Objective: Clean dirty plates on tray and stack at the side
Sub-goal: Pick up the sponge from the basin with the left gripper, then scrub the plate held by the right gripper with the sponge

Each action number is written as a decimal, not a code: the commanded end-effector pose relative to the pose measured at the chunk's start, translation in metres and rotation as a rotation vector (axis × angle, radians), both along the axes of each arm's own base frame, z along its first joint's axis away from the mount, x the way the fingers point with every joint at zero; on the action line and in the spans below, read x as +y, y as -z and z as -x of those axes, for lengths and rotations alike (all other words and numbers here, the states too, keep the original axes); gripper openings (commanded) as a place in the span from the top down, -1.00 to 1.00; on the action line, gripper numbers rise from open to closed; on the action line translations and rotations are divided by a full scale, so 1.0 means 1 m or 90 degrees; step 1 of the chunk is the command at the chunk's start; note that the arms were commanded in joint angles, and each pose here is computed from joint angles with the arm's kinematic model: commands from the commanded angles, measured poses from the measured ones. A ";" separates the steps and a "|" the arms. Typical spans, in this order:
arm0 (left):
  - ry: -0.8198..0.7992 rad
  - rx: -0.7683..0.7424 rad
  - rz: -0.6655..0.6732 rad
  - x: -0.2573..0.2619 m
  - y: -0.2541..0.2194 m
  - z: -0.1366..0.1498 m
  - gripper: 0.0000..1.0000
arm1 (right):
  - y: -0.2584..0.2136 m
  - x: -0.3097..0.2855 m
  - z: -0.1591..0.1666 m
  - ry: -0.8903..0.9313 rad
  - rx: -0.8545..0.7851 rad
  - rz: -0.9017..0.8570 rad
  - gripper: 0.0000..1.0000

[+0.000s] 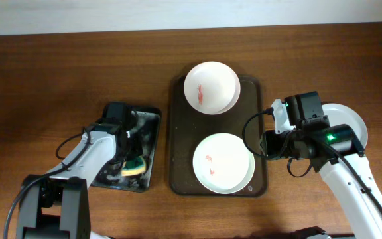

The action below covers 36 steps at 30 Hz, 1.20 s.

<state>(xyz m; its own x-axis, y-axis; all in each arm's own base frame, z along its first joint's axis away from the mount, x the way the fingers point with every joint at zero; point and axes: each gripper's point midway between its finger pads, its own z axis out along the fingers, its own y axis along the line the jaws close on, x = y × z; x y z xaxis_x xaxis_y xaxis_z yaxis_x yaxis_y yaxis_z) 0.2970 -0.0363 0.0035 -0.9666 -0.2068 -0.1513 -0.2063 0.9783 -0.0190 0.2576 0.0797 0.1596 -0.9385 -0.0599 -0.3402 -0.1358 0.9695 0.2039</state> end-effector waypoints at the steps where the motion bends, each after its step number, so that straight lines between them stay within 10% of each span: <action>1: 0.004 0.040 0.002 -0.003 0.011 0.007 1.00 | -0.006 0.003 -0.003 -0.010 -0.011 -0.003 0.27; 15: 0.213 -0.042 0.157 -0.109 -0.140 -0.049 1.00 | 0.124 0.002 -0.015 0.033 0.275 0.010 0.31; 23: 0.267 -0.002 0.171 -0.191 -0.103 -0.027 1.00 | 0.170 -0.001 -0.021 0.107 0.325 -0.037 0.92; 36: 0.283 0.071 0.105 -0.259 0.029 -0.011 1.00 | 0.167 -0.019 -0.020 0.122 0.317 0.007 0.92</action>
<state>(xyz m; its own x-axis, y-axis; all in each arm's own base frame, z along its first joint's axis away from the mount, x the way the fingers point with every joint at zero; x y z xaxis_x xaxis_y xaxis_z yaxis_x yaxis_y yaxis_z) 0.3009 -0.3152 0.0159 -0.9653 0.2515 -0.0697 0.2607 0.9163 -0.3040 0.2851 0.0813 0.0023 -0.9847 0.1084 0.1363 0.1444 0.9456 0.2914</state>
